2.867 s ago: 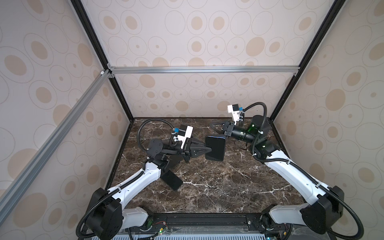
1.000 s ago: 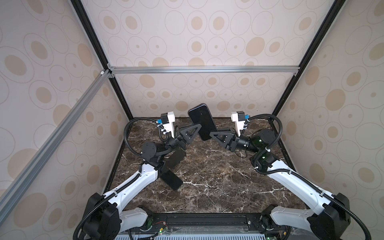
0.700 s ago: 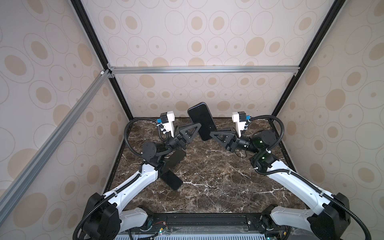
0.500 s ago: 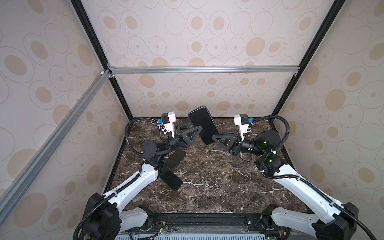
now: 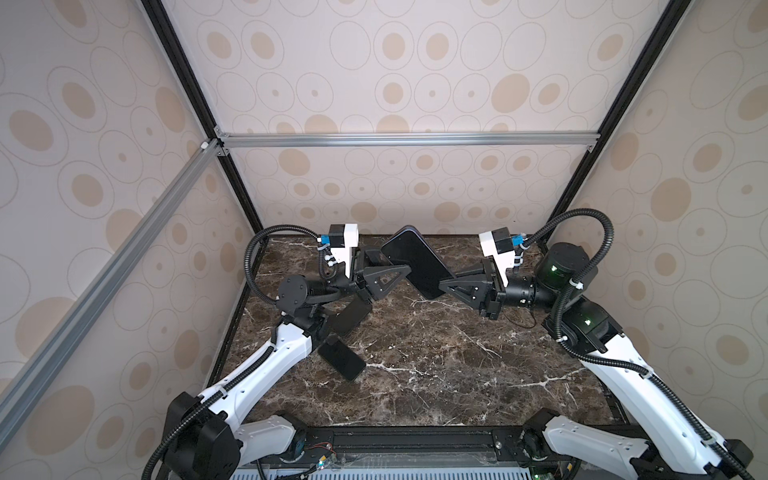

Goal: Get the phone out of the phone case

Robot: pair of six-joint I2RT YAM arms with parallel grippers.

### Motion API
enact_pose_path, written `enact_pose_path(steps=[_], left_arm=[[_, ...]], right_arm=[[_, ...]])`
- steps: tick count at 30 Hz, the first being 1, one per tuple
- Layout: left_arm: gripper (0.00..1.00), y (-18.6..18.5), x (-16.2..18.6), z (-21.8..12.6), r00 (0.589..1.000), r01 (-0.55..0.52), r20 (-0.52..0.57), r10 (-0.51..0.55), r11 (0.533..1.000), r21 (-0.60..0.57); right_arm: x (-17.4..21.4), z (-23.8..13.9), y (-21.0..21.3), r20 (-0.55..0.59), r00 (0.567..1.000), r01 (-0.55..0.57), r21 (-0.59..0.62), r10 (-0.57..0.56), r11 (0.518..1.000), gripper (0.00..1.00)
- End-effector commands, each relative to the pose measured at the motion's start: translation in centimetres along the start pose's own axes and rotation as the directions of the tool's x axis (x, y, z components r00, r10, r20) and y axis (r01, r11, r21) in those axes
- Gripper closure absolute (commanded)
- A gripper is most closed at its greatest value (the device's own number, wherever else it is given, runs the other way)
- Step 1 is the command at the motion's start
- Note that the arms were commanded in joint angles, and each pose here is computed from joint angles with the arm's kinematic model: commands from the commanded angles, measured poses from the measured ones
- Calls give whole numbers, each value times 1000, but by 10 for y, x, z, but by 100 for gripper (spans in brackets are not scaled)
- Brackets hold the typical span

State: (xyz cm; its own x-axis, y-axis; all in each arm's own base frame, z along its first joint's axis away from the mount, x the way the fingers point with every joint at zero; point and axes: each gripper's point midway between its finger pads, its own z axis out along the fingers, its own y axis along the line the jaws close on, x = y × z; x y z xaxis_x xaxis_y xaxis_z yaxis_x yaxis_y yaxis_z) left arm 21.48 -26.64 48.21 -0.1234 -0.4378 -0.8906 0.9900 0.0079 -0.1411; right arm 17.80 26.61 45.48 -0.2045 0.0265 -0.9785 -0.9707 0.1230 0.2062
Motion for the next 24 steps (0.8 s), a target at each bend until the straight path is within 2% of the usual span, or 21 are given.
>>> enact_pose_path(steps=[1, 6, 19, 22, 23, 24], left_arm=[[54, -14, -17, 1, 995, -103, -10, 103, 995, 17], [58, -14, -16, 2, 991, -127, -37, 127, 992, 7], [100, -24, -13, 0, 989, -135, -49, 138, 989, 58], [100, -26, -14, -1, 989, -138, -37, 141, 989, 60], [100, -27, -16, -1, 989, -140, -28, 142, 988, 63], [100, -28, -17, -2, 990, -139, -20, 141, 988, 69]], right_arm=[[-6, -11, 19, -21, 996, 92, -26, -92, 995, 100], [-4, -15, 21, -54, 994, 98, -15, -99, 995, 100], [-4, -19, 22, -49, 993, 107, 7, -106, 994, 100], [-6, -20, 21, -44, 993, 107, 15, -106, 994, 100], [-8, -20, 22, -39, 994, 107, 15, -107, 994, 97], [-11, -20, 23, -27, 993, 113, 15, -113, 993, 85]])
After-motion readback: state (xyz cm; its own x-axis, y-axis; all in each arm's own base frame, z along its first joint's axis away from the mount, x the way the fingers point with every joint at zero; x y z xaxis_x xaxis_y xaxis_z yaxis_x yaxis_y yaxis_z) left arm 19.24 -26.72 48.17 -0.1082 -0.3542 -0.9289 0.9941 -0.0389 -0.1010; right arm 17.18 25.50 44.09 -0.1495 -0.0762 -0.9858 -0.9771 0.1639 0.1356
